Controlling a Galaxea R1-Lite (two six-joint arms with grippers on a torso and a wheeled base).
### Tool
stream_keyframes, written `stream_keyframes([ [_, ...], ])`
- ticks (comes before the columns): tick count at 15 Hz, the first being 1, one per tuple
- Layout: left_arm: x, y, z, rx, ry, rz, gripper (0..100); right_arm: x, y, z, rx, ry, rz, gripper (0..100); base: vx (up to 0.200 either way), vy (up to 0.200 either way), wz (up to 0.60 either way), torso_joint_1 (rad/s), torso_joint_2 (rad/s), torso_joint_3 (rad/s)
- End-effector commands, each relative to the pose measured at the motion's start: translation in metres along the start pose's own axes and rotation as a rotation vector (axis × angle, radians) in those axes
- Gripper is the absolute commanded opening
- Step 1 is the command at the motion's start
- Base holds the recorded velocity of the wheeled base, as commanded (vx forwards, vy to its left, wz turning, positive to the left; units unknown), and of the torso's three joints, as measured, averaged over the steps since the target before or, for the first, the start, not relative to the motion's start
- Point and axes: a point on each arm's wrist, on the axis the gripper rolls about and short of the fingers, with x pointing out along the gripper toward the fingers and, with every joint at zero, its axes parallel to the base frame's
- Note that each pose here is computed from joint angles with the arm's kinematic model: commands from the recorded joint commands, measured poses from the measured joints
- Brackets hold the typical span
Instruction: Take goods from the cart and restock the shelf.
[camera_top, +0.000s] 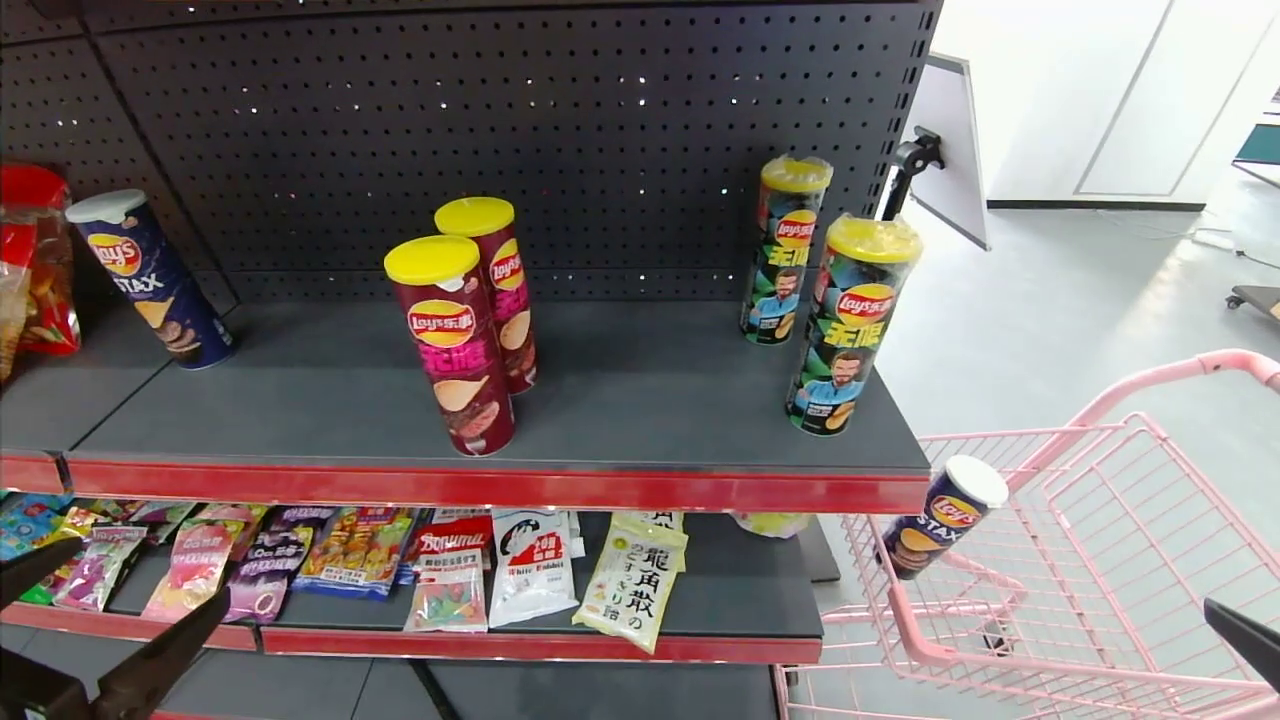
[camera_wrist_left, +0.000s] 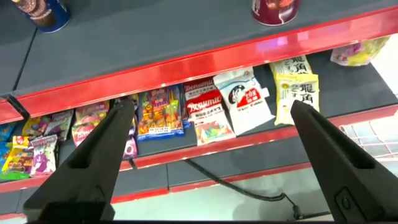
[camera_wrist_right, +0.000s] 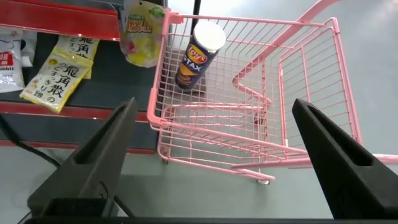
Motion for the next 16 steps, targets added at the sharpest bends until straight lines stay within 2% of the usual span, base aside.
stream_keyframes([
  [1, -0.0004, -0.0003, -0.0016, 0.002, 0.003, 0.0, 100, 0.0004, -0.0001, 0.0, 0.0, 0.002, 0.0, 100, 0.2, 0.0, 0.0, -0.002, 0.0, -0.002],
  [3, -0.0004, -0.0003, -0.0016, 0.012, 0.003, 0.0, 100, 0.0003, -0.0001, 0.0004, 0.0, 0.0, -0.001, 100, 0.2, 0.0, 0.0, -0.007, 0.0, 0.002],
  [6, -0.0006, -0.0003, -0.0016, 0.018, 0.001, 0.0, 100, 0.0002, -0.0002, 0.001, 0.0, -0.003, 0.0, 100, 0.2, -0.2, 0.0, 0.01, 0.0, -0.004],
  [10, -0.0029, -0.0003, -0.0016, 0.02, -0.011, 0.001, 100, 0.0002, -0.0002, 0.0008, 0.0, -0.001, -0.001, 100, 0.0, 0.0, 0.0, 0.0, 0.0, 0.0],
  [14, -0.0028, -0.0006, -0.0031, 0.032, -0.005, 0.0, 100, 0.001, -0.0003, 0.001, 0.0, 0.002, 0.0, 100, 0.0, 0.0, 0.0, 0.0, 0.0, 0.0],
  [15, -0.0027, -0.0008, -0.0039, 0.045, -0.002, 0.001, 100, 0.0015, -0.0002, 0.001, 0.0, 0.004, 0.003, 100, 0.0, 0.0, 0.0, 0.0, 0.0, 0.0],
  [16, -0.0027, -0.0009, -0.0044, 0.046, 0.0, 0.001, 100, 0.0015, -0.0002, 0.001, 0.0, 0.004, 0.003, 100, 0.0, -0.2, 0.0, -0.002, 0.01, 0.002],
])
